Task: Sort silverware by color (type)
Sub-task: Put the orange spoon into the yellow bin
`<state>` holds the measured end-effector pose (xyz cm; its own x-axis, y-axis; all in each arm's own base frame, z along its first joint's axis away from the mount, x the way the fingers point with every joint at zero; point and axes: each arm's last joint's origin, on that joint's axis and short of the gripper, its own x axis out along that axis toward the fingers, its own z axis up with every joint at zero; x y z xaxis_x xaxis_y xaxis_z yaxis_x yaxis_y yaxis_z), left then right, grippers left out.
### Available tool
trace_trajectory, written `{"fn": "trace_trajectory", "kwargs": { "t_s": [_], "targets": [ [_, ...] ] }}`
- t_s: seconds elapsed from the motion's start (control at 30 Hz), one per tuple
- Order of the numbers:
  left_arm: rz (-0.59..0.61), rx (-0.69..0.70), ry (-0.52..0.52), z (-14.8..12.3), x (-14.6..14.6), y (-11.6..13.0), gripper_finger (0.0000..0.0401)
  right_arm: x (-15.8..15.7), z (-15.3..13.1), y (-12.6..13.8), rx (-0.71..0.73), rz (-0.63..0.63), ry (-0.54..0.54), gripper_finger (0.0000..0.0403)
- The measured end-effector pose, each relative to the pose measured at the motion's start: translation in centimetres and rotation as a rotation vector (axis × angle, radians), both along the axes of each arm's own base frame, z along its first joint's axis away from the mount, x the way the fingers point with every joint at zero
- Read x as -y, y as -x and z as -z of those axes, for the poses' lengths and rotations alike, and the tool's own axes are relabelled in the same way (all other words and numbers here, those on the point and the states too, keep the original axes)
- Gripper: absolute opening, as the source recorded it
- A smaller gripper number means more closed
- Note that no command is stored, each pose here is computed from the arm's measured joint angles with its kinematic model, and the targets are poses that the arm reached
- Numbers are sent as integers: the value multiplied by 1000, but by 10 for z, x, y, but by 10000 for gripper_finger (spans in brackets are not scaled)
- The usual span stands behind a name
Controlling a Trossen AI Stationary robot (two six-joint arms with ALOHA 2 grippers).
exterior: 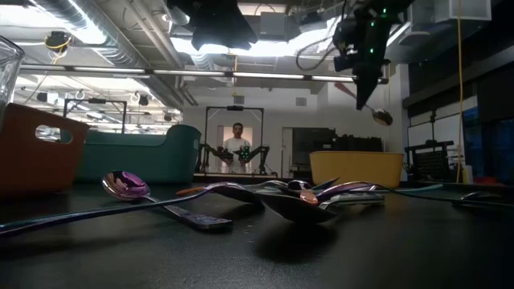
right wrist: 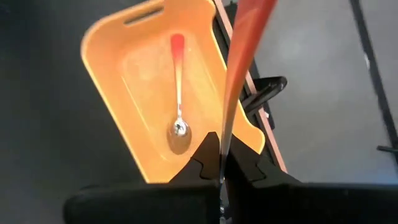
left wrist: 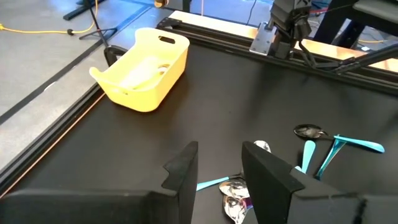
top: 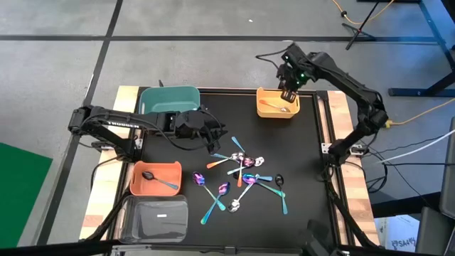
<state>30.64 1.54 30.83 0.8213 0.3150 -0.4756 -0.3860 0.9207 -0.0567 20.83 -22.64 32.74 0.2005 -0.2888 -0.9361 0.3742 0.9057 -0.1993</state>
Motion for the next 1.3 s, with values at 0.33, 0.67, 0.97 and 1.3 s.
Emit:
{"fn": "trace_trajectory", "kwargs": {
  "t_s": [0.33, 0.67, 0.97, 1.3],
  "targets": [
    [-1, -1, 0, 0, 0, 0, 118, 32, 46, -11, -43, -15, -155, 0],
    [-2, -1, 0, 0, 0, 0, 118, 58, 93, -30, -47, -15, -203, 0],
    [-1, -1, 0, 0, 0, 0, 118, 66, 123, -36, -106, -28, -270, 0],
    [-2, -1, 0, 0, 0, 0, 118, 70, 146, -40, -144, -27, -315, 0]
  ]
}}
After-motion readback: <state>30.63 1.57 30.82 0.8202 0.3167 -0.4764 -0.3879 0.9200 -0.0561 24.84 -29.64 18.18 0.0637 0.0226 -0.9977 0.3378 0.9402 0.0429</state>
